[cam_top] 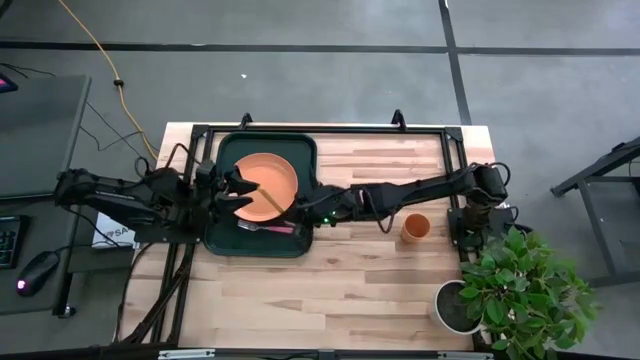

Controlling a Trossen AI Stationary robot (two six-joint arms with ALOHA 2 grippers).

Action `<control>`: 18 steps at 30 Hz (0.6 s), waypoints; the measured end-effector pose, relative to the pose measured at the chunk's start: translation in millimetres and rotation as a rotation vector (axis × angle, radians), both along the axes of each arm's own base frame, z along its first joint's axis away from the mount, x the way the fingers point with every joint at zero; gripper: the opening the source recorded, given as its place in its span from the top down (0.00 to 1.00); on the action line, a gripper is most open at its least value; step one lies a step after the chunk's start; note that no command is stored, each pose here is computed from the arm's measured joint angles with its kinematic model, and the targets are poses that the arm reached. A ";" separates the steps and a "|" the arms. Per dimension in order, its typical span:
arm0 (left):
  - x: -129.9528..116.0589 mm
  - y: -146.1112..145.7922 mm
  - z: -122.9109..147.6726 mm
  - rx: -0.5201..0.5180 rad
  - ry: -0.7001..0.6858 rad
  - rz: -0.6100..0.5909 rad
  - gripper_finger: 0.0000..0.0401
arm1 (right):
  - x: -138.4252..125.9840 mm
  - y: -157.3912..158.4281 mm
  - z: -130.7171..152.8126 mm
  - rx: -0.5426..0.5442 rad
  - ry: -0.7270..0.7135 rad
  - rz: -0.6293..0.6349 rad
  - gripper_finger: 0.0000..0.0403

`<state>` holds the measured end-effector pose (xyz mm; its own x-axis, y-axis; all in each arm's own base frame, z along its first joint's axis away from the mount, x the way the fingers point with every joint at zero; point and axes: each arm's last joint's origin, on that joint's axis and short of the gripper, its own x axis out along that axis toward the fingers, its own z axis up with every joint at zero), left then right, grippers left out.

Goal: Pick and place plate/cup/fork/spoon on tray
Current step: Put the pink fork on the black serving tray to the left side of the orange plate

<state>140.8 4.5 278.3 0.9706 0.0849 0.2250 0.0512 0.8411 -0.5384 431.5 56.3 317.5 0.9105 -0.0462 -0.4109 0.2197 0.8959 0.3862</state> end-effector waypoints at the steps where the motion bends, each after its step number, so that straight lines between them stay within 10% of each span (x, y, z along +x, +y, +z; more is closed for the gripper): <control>1: 1.4 0.1 -1.0 -0.002 0.008 0.003 0.38 | 0.1 -0.3 3.2 0.001 -0.014 -0.002 1.00; 18: 28.4 0.1 -8.6 0.133 0.028 0.132 0.46 | 1.0 -8.9 -2.9 0.051 0.041 -0.061 1.00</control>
<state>169.2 4.6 269.7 0.9591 0.1832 0.2157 -0.0777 0.9033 -0.4220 432.5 47.4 314.7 0.8890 -0.0791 -0.4511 0.2898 0.8598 0.4204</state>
